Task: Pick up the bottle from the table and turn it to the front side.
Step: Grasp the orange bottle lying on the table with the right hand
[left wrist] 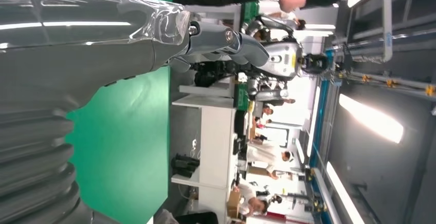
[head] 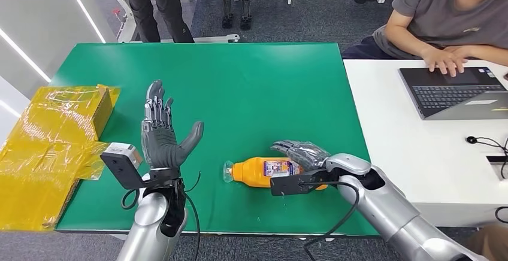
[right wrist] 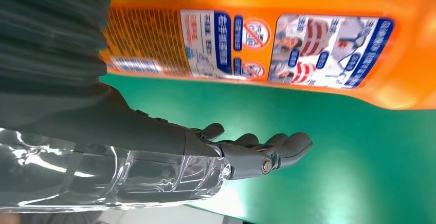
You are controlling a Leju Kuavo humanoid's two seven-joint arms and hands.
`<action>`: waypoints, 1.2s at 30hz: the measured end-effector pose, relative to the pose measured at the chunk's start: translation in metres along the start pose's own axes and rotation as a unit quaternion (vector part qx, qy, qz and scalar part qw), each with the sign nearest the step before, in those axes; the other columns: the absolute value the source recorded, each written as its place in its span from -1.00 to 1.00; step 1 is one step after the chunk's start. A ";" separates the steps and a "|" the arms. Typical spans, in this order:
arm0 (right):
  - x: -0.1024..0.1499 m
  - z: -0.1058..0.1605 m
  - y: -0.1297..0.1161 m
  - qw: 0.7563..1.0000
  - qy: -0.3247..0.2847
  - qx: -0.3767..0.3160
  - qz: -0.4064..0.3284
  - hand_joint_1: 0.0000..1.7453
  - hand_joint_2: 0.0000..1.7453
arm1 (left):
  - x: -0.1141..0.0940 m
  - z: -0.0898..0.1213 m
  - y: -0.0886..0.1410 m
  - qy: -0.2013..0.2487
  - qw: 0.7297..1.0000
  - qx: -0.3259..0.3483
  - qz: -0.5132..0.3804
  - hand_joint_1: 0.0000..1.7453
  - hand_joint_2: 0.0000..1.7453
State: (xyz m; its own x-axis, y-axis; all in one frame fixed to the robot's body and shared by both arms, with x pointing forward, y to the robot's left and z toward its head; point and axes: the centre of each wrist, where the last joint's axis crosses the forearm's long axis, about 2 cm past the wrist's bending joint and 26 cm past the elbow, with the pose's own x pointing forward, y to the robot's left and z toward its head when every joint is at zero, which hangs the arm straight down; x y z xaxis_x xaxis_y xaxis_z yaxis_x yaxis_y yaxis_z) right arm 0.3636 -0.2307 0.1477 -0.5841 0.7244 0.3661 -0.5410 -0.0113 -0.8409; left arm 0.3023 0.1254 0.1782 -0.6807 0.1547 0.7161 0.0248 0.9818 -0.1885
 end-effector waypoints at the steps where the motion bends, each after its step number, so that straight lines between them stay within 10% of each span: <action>1: -0.002 -0.001 -0.003 1.000 0.003 0.005 0.004 -1.00 1.00 | 0.000 0.000 0.000 0.001 1.000 0.002 0.000 -1.00 1.00; 22: -0.048 -0.009 -0.008 0.989 0.084 0.120 0.011 -1.00 1.00 | -0.008 0.000 -0.008 0.016 1.000 0.001 0.013 -1.00 1.00; 23: -0.050 -0.009 -0.007 0.988 0.088 0.123 0.011 -0.89 1.00 | -0.009 0.000 -0.008 0.017 1.000 0.001 0.014 -1.00 1.00; 27: -0.053 -0.009 -0.005 0.988 0.094 0.122 0.016 1.00 1.00 | -0.009 -0.001 -0.009 0.018 1.000 0.000 0.016 -1.00 1.00; 36: -0.052 -0.010 0.009 0.995 0.091 0.023 0.032 1.00 1.00 | -0.010 -0.001 -0.009 0.020 1.000 -0.001 0.019 -1.00 1.00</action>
State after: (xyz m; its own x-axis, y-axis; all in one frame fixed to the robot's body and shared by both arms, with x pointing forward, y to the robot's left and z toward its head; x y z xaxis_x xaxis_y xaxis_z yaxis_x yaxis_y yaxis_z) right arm 0.3947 -0.2618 0.1168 -0.5020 0.8335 0.2309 -0.5351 -0.0896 -0.8400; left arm 0.3095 0.1151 0.1732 -0.6501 0.1954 0.7343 0.0510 0.9754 -0.2144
